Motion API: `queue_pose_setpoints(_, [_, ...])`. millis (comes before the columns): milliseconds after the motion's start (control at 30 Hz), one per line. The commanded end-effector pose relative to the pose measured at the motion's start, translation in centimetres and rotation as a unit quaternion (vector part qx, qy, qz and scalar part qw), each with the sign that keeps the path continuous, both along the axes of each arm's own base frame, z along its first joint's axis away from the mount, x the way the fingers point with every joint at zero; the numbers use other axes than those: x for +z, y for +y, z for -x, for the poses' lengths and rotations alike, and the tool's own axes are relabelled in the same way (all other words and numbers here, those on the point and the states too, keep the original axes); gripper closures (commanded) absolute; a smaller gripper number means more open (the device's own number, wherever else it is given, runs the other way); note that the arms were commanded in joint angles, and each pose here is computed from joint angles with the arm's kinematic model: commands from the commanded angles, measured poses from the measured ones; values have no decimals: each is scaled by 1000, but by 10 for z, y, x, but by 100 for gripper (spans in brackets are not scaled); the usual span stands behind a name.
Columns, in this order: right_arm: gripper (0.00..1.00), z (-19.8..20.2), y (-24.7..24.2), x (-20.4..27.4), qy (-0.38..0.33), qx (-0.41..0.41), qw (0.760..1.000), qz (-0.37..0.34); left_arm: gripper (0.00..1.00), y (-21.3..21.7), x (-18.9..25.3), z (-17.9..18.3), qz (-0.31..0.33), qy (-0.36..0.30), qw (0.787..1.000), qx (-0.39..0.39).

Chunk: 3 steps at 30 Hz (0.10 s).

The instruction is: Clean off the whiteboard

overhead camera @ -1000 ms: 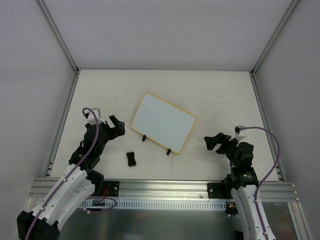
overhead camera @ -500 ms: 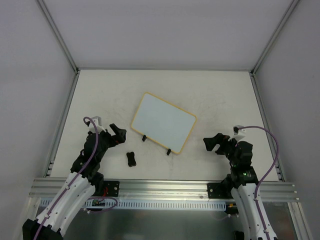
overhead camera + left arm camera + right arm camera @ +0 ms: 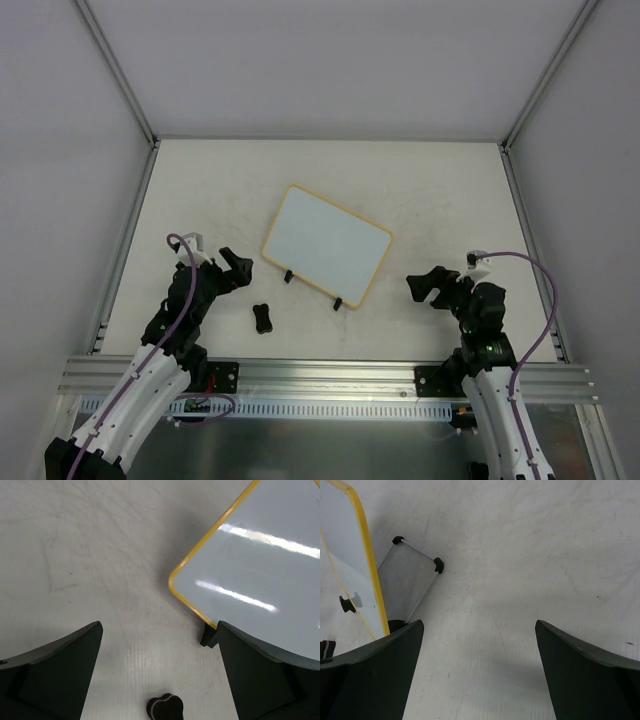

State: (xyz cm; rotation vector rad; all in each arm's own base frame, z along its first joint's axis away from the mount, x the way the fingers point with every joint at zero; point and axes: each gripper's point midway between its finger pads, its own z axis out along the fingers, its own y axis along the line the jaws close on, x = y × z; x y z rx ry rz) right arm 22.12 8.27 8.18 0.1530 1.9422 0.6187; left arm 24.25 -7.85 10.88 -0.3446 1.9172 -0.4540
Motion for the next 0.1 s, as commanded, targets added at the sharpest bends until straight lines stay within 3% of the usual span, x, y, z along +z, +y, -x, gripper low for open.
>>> queue_pose_setpoints(0, [1, -5, 3, 22, -40, 11, 999, -1, 1, 3, 9, -5, 11, -16, 1000, 13])
queue_pose_setpoints(67, [1, -5, 3, 23, -42, 11, 999, -1, 1, 3, 9, -5, 10, -16, 1000, 14])
